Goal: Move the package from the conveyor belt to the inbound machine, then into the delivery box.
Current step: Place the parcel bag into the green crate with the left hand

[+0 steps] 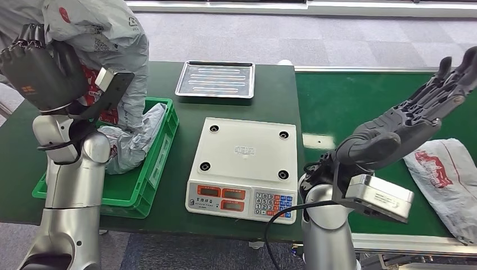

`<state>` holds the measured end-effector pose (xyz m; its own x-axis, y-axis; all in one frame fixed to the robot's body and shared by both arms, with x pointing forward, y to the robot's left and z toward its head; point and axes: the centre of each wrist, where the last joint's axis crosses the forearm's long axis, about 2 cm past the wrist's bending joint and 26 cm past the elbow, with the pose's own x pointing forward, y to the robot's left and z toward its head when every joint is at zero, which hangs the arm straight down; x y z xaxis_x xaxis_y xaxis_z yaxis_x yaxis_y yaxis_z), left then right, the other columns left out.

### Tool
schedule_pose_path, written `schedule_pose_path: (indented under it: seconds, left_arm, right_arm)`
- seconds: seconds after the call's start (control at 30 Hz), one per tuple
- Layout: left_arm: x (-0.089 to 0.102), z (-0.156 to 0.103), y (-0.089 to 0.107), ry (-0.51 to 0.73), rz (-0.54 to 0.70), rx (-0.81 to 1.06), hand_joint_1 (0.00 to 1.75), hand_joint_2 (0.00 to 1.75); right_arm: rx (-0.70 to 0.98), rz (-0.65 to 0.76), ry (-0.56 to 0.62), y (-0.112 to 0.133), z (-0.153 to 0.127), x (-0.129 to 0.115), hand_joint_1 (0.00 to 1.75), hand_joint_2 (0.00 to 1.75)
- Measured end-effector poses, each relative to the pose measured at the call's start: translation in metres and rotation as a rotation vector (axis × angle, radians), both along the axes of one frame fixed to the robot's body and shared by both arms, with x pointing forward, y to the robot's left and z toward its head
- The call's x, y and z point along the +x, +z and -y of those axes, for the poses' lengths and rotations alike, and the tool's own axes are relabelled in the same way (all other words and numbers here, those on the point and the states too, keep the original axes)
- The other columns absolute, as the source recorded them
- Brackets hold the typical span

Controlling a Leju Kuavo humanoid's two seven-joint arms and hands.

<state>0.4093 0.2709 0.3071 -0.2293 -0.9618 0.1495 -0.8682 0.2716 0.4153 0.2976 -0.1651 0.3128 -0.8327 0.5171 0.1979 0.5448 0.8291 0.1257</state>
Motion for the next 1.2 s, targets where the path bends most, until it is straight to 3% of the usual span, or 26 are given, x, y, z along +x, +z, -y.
schedule_pose_path:
  seconds: [0.3, 0.43, 0.47, 0.57, 0.6, 0.7, 0.77, 0.83, 0.93, 1.2]
  left_arm:
    - [-0.008, -0.008, 0.009, 0.010, 0.072, -0.017, 1.75, 1.75]
    - [-0.009, -0.020, 0.008, 0.111, 0.040, -0.016, 1.75, 1.75]
    - [-0.006, -0.021, 0.004, 0.151, -0.009, -0.007, 1.31, 1.75]
    - [0.005, -0.017, -0.029, 0.239, -0.237, -0.036, 0.00, 0.44]
    - [0.008, -0.011, -0.046, 0.245, -0.321, -0.027, 0.00, 0.00]
    - [0.006, 0.016, -0.112, 0.211, -0.595, 0.086, 0.00, 0.00]
    - [-0.010, 0.032, -0.163, 0.202, -0.732, 0.154, 0.00, 0.00]
    - [-0.023, 0.038, -0.193, 0.190, -0.804, 0.207, 0.00, 0.00]
    - [-0.026, 0.039, -0.206, 0.180, -0.868, 0.268, 0.00, 0.00]
    - [-0.023, 0.032, -0.211, 0.185, -0.903, 0.316, 0.00, 0.00]
  right_arm:
    - [-0.004, 0.003, -0.005, 0.000, 0.001, 0.000, 0.00, 0.00]
    - [0.006, -0.009, -0.002, 0.000, 0.001, 0.000, 0.00, 0.00]
    - [0.010, -0.016, -0.002, 0.000, 0.001, 0.000, 0.00, 0.00]
    - [0.022, -0.034, 0.001, 0.000, 0.001, 0.000, 0.00, 0.00]
    - [0.027, -0.040, 0.003, 0.000, 0.001, 0.000, 0.00, 0.00]
    - [0.048, -0.050, 0.018, 0.000, 0.002, 0.001, 0.00, 0.00]
    - [0.058, -0.050, 0.027, 0.000, 0.003, 0.001, 0.00, 0.00]
    - [0.060, -0.048, 0.030, -0.001, 0.003, 0.002, 0.00, 0.00]
    - [0.058, -0.048, 0.030, -0.001, 0.004, 0.002, 0.00, 0.00]
    - [0.056, -0.049, 0.029, -0.001, 0.004, 0.002, 0.00, 0.00]
